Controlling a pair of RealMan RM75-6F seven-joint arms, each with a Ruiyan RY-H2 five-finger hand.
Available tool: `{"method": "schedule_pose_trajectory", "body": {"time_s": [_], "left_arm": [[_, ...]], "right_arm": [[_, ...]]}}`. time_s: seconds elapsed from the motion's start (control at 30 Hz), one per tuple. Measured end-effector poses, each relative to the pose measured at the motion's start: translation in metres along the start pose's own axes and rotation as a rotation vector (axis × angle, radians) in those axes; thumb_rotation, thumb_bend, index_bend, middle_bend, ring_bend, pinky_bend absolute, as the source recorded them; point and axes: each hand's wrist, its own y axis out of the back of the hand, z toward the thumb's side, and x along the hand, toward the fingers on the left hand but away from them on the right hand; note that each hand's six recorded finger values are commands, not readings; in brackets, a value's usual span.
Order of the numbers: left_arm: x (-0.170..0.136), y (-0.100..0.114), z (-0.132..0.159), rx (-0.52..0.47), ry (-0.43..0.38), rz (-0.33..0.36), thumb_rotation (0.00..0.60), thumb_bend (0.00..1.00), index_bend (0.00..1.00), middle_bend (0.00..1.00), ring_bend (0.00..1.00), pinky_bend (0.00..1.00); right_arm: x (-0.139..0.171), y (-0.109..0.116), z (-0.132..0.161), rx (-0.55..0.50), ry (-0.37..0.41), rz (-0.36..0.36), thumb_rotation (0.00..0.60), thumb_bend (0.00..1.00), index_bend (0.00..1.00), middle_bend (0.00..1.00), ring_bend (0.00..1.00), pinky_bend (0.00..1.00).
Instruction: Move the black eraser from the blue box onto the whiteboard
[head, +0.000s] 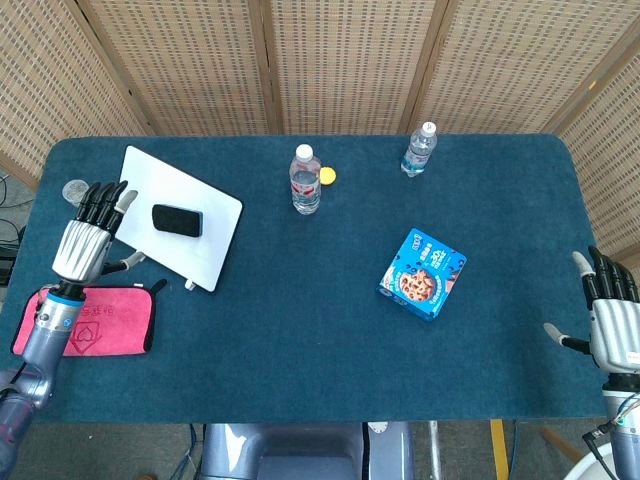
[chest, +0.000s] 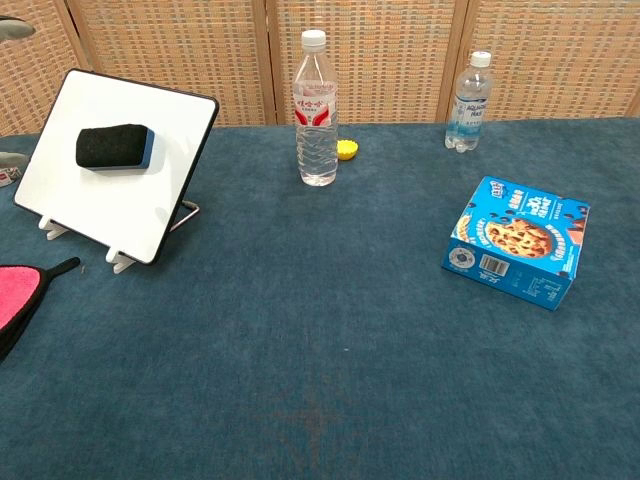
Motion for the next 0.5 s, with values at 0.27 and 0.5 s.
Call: {"method": "schedule_pose_trajectory", "body": {"time_s": [0.27, 0.5], "left_arm": [[-0.042, 0.006, 0.012, -0.131, 0.118, -0.080, 0.600, 0.00, 0.00, 0.00, 0.00, 0.00], [-0.088, 0.036, 0.041, -0.140, 0.223, -0.214, 0.600, 0.00, 0.00, 0.00, 0.00, 0.00]], "right_arm": [[0.008, -0.001, 0.005, 0.014, 0.017, -0.001, 0.600, 0.00, 0.00, 0.00, 0.00, 0.06], [0.012, 0.004, 0.003, 0.006, 0.011, -0.012, 0.600, 0.00, 0.00, 0.00, 0.00, 0.06]]}}
